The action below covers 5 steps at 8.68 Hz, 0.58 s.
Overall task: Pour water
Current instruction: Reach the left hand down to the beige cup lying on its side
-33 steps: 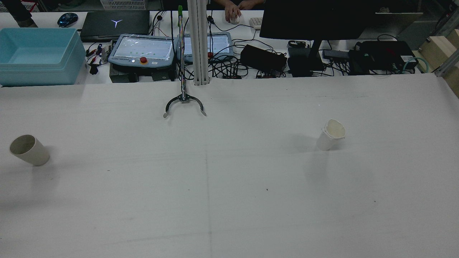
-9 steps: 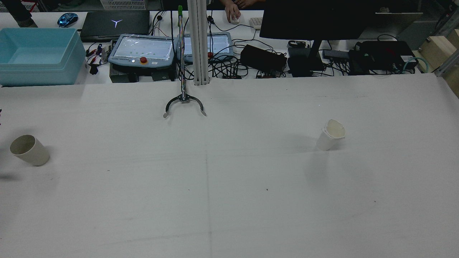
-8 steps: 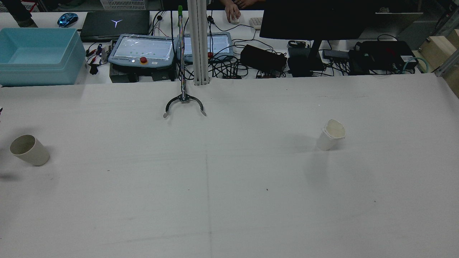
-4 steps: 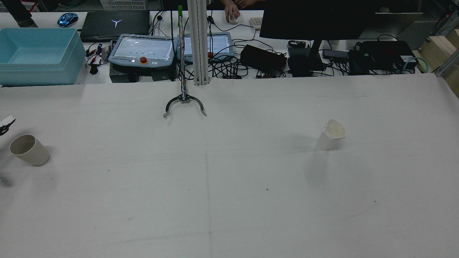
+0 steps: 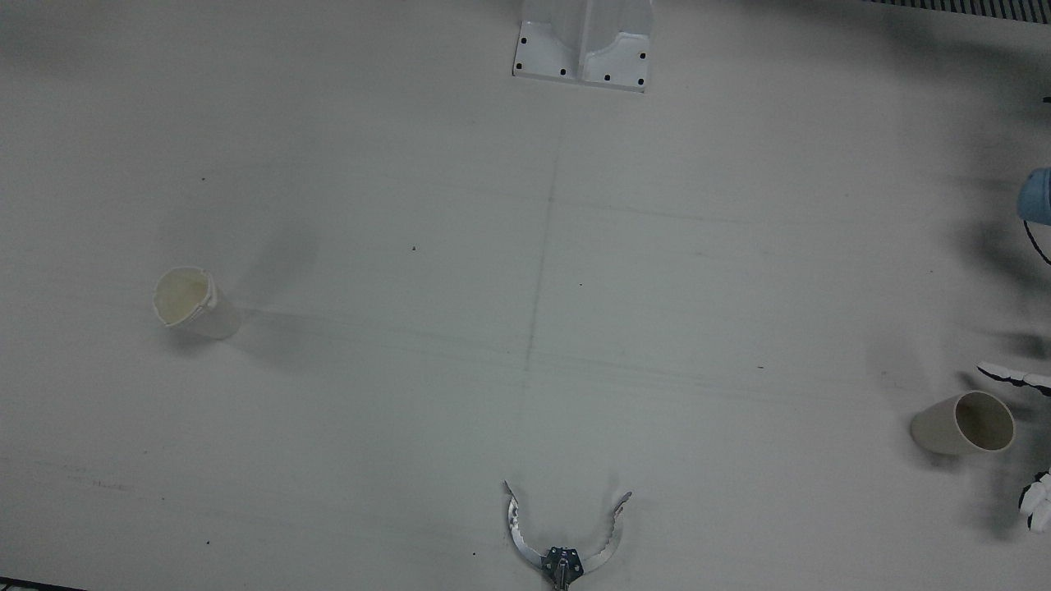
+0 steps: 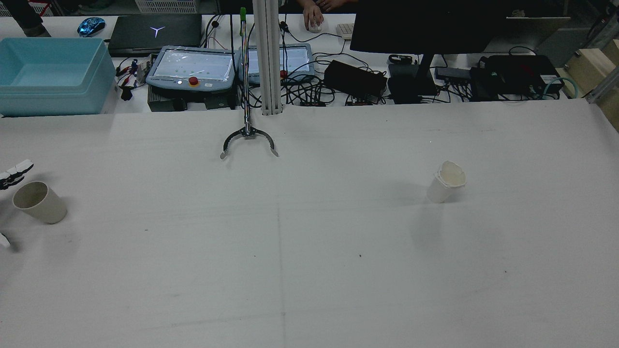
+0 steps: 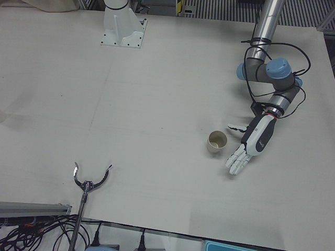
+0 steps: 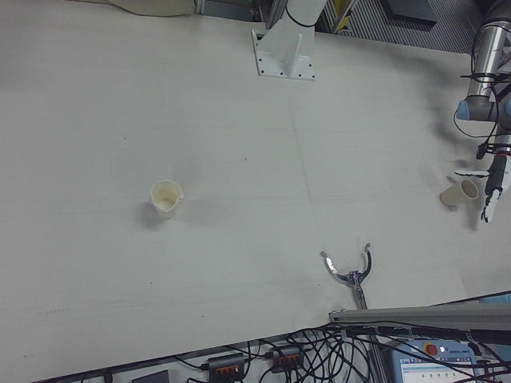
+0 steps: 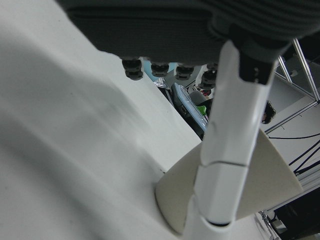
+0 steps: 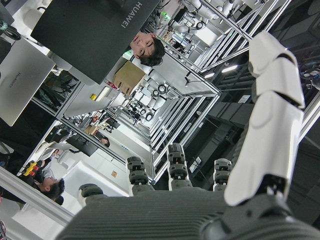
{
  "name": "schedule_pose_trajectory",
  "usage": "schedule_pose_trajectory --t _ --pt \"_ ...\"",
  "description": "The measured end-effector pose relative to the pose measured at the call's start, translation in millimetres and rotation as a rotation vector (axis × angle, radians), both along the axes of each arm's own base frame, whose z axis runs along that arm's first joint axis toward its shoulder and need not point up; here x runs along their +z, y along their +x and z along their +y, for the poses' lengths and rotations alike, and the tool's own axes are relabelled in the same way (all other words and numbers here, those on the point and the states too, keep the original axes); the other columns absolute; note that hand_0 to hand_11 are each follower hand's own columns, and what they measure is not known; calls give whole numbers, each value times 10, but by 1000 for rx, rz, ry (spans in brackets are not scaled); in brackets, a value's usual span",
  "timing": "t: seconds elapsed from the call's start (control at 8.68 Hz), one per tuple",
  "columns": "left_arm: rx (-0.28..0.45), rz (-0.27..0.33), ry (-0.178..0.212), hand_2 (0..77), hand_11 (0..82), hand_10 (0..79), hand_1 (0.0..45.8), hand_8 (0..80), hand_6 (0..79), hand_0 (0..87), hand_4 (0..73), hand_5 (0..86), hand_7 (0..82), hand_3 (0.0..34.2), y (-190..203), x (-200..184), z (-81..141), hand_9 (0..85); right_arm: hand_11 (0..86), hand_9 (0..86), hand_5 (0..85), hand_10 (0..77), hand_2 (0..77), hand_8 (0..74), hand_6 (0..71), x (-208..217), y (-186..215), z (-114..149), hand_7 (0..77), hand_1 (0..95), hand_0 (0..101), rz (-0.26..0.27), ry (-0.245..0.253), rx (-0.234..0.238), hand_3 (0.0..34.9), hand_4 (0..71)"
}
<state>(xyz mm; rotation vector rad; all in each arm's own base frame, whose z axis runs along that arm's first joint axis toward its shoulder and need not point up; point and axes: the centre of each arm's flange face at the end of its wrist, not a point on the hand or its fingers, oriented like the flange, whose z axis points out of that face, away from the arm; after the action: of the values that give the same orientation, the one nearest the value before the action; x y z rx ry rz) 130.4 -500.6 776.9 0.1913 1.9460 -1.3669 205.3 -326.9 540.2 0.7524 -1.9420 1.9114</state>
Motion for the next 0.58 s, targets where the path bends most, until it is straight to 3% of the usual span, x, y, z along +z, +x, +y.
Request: schedule_pose_trajectory --t 0.23,0.35,0.58 --pt "16 4 -8 5 87 44 235 44 44 802 142 5 33 24 102 6 -26 5 5 98 87 0 191 98 164 0 3 -3 147 202 511 0 0 0 240 0" --pt "21 6 -15 5 87 44 202 44 44 801 142 5 33 24 132 22 -45 5 5 98 87 0 191 98 164 0 3 -4 147 202 511 0 0 1 240 0" --pt "27 18 -37 5 87 44 202 44 44 801 153 5 33 34 184 70 -107 5 5 98 87 0 196 104 180 0 3 -6 142 202 510 0 0 1 222 22"
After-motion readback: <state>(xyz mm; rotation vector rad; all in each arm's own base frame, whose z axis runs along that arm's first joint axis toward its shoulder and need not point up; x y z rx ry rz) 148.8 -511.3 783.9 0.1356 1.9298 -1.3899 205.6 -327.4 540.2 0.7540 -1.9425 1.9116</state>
